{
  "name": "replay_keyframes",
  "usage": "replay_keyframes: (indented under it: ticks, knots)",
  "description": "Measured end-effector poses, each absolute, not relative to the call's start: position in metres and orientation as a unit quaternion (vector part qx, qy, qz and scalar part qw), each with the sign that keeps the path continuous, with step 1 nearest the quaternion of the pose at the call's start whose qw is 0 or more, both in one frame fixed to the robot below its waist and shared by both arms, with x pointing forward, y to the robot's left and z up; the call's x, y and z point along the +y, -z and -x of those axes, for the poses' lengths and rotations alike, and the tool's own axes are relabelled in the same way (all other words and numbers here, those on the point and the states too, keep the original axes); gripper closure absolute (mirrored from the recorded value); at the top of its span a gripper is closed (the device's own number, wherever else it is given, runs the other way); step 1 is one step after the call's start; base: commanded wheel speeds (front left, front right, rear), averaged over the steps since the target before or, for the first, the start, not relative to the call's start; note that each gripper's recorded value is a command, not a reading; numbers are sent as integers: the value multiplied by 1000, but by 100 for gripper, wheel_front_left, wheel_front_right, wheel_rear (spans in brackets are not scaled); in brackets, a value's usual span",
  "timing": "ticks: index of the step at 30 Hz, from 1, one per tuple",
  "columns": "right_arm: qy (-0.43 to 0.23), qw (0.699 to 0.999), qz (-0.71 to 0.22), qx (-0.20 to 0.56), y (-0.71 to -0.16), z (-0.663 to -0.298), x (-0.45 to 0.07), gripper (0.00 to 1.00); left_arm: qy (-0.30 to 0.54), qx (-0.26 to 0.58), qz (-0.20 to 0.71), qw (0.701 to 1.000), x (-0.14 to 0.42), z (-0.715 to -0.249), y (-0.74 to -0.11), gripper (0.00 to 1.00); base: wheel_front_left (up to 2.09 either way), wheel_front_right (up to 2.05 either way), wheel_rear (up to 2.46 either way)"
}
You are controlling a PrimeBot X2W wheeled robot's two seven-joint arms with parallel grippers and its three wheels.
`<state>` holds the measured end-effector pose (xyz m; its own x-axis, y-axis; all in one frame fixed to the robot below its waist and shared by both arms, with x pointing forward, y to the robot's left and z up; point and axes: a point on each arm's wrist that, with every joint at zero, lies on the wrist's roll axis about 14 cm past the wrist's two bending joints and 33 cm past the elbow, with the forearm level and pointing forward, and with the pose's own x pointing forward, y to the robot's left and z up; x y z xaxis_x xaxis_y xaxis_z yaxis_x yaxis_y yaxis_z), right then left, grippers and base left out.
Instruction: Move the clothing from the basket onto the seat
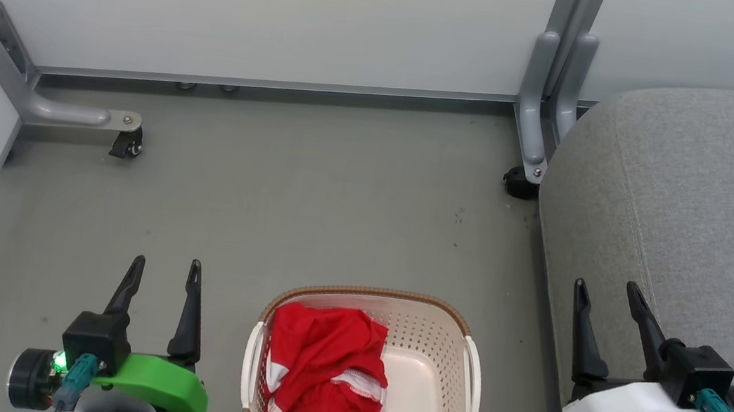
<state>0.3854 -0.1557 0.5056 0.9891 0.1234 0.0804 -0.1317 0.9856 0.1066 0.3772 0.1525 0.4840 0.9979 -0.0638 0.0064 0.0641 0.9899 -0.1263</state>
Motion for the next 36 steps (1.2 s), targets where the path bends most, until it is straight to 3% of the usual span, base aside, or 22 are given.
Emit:
replay_keyframes:
  ticks: [11, 22, 36]
  knots:
    - [-69, 994, -53, -63, -520, -414, -153, 0, 139, 24, 39, 989, 90, -410, -472, 0, 0, 0, 0]
    - [-79, 992, -47, -84, -521, -462, -148, 0, 248, 145, -32, 957, 29, -443, -386, 0, 0, 0, 0]
    - [-85, 992, -70, -55, -469, -511, -146, 0, 358, 320, -216, 850, 18, -452, -237, 0, 0, 0, 0]
